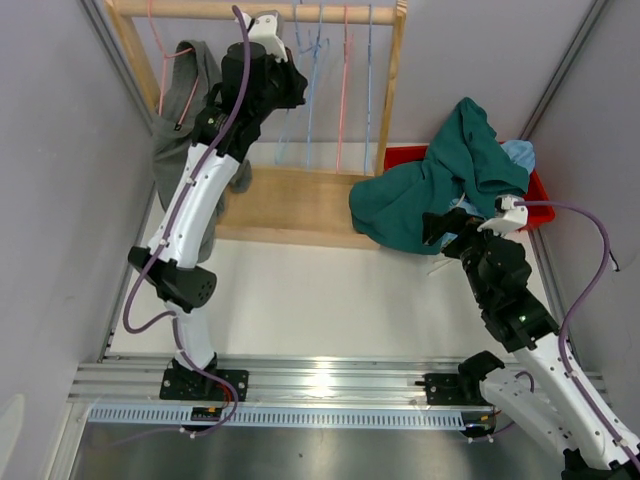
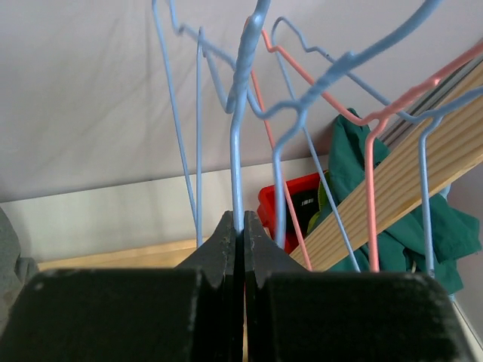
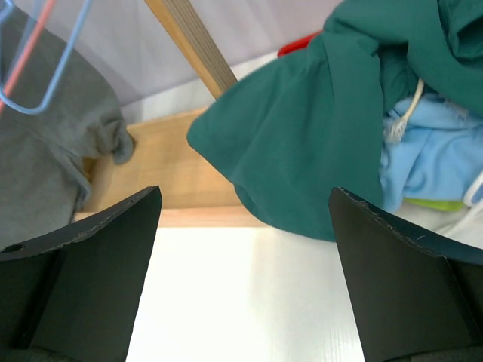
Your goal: Remove the shorts from the hanger
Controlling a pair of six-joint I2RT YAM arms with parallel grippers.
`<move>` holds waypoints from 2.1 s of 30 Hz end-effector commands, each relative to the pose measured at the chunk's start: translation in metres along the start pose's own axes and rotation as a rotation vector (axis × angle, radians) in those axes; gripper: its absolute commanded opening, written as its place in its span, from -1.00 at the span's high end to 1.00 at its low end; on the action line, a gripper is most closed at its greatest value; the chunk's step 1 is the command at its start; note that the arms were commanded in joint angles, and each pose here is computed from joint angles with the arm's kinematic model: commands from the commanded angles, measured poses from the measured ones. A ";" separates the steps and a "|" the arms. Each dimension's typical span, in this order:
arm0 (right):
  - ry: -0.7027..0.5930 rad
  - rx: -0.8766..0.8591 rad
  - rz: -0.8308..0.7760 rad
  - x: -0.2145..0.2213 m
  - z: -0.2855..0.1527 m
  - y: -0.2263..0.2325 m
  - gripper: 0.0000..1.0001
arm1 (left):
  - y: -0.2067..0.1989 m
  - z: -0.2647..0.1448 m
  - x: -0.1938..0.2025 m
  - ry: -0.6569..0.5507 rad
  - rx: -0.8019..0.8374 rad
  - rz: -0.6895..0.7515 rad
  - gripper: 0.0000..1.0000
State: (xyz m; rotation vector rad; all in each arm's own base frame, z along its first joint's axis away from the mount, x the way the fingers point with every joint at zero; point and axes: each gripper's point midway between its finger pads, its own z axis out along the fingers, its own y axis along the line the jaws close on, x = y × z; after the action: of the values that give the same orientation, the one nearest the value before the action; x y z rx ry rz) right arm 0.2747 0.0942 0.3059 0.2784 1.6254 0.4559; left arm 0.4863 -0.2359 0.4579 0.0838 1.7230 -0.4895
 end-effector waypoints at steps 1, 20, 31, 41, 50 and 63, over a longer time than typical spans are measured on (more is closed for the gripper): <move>0.008 0.049 -0.014 0.002 -0.002 -0.008 -0.99 | -0.005 -0.023 -0.029 -0.082 0.005 -0.028 0.89; 0.015 0.015 0.000 0.000 -0.015 0.001 -0.99 | 0.111 -0.180 -0.093 -0.216 -0.330 0.074 -0.56; 0.035 0.017 -0.015 0.004 -0.017 0.000 -0.99 | 0.183 -0.172 -0.091 -0.189 -0.466 0.042 -0.53; 0.049 0.044 -0.057 0.005 -0.020 -0.007 -0.99 | 0.212 -0.146 -0.107 -0.183 -0.494 0.018 -0.47; 0.057 0.056 -0.075 0.009 -0.016 -0.009 -0.99 | 0.232 -0.115 -0.084 -0.109 -0.498 -0.001 -0.41; 0.072 0.068 -0.075 0.017 -0.010 -0.011 -0.99 | 0.248 -0.092 -0.065 -0.051 -0.496 -0.025 0.11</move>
State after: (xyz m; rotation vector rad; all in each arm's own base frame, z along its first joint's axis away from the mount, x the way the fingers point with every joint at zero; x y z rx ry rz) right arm 0.2611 0.0908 0.2697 0.2410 1.7661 0.3457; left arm 0.5008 0.0346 0.4343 -0.3023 1.8250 -0.0444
